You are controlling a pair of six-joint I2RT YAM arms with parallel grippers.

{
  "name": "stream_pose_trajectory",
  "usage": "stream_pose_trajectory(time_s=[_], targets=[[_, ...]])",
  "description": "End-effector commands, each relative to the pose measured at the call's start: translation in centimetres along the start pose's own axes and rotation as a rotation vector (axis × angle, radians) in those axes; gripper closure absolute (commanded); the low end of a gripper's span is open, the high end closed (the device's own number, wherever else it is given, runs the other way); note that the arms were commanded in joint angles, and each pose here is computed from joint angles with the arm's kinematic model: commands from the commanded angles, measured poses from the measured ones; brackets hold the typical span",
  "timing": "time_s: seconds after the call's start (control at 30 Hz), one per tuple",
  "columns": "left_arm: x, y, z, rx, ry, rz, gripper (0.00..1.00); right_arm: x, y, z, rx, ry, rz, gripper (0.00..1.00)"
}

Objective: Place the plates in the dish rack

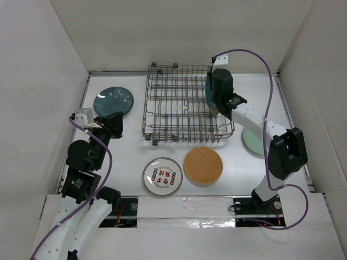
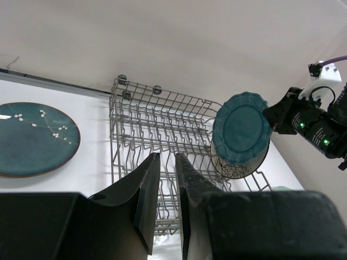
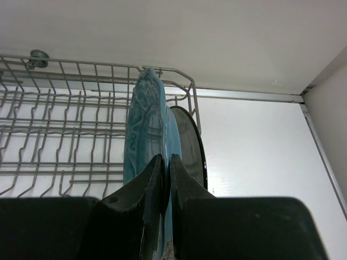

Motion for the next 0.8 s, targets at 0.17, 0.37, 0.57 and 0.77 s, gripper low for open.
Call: stream_pose_trajectory(time_s=[0.17,0.37,0.57,0.77], targets=[[-0.2,0.5,0.2,-0.035,-0.016,0.005,0.84,-1.9,6.0,-0.3,-0.179,-0.095,0.105,1.00],[-0.2,0.3,0.3,-0.028,-0.017,0.005,0.85,0.1,3.6,0.4,-0.133,-0.075,0.076,1.00],[-0.2,0.4,0.3,-0.028,-0.019,0.005,0.84,1.7,1.6,0.7,-0.093,-0.068,0.046,1.00],[-0.3,0.3,0.4,-0.023,-0.025,0.003,0.85,3.3,-0.2,0.4,-0.061,-0.041,0.055,1.00]])
Point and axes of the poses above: each gripper's point midway between its finger pads, its own z axis out along the fingers, its own x axis along the line the jaws close on, y = z × x, the point moved 5 cm from there along -z, back along the fingers, and after that the axes turned 6 degrees about -z, right-handed, at the moved point
